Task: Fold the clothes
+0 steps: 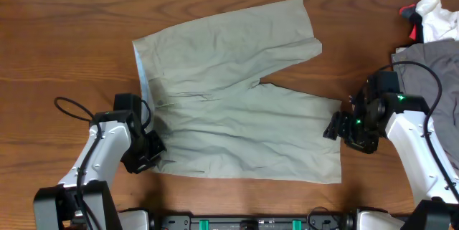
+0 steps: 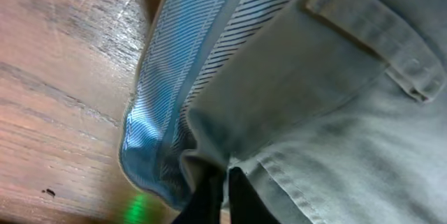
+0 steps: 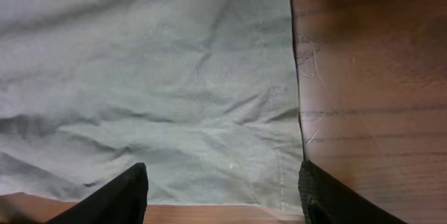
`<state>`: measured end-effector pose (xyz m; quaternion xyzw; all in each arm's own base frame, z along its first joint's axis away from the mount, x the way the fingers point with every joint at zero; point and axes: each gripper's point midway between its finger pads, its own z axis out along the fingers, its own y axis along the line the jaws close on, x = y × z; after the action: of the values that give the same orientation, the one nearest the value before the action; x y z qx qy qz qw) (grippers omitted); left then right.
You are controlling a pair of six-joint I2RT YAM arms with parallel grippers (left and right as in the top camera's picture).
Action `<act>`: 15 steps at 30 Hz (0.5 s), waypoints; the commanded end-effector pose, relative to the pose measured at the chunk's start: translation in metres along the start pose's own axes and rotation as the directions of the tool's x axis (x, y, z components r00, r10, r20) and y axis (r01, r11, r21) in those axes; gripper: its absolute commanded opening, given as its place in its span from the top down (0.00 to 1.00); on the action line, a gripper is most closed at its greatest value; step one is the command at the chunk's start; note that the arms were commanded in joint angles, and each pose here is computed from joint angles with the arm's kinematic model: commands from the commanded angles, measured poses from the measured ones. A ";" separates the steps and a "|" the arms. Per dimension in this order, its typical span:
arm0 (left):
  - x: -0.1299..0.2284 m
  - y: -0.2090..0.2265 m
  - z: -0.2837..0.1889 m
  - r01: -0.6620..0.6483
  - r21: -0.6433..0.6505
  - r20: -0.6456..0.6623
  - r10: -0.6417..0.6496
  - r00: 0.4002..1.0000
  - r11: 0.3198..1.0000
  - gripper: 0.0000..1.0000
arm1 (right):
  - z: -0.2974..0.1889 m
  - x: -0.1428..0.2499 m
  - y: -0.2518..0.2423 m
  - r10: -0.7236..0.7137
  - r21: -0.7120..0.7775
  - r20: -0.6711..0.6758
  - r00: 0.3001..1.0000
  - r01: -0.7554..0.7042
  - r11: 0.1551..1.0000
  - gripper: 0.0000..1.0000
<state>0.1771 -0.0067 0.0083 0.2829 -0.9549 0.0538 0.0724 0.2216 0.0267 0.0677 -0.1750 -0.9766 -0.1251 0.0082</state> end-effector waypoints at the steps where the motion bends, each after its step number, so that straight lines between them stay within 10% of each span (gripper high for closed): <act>1: 0.002 -0.001 0.001 0.024 0.009 -0.012 -0.023 1.000 1.000 0.94 | -0.001 0.000 -0.003 -0.005 0.012 0.004 1.000 0.005 1.000 0.31; 7: -0.001 -0.004 -0.009 0.018 0.011 -0.006 -0.018 1.000 1.000 0.91 | 0.004 0.005 -0.010 0.001 0.042 -0.009 1.000 -0.001 0.999 0.28; 12: -0.001 -0.004 -0.011 0.019 0.008 -0.012 -0.019 1.000 1.000 0.50 | 0.014 0.017 -0.016 0.038 0.054 -0.044 0.998 -0.035 0.998 0.25; 15: 0.005 -0.001 -0.011 0.022 -0.004 -0.034 -0.022 0.999 1.000 0.42 | 0.025 0.032 -0.023 0.096 0.072 -0.087 0.992 -0.090 0.993 0.25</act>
<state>0.1733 -0.0095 0.0164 0.2902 -0.9510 0.0572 0.0898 0.1975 0.0239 0.0482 -0.1879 -0.9753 -0.1074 0.0445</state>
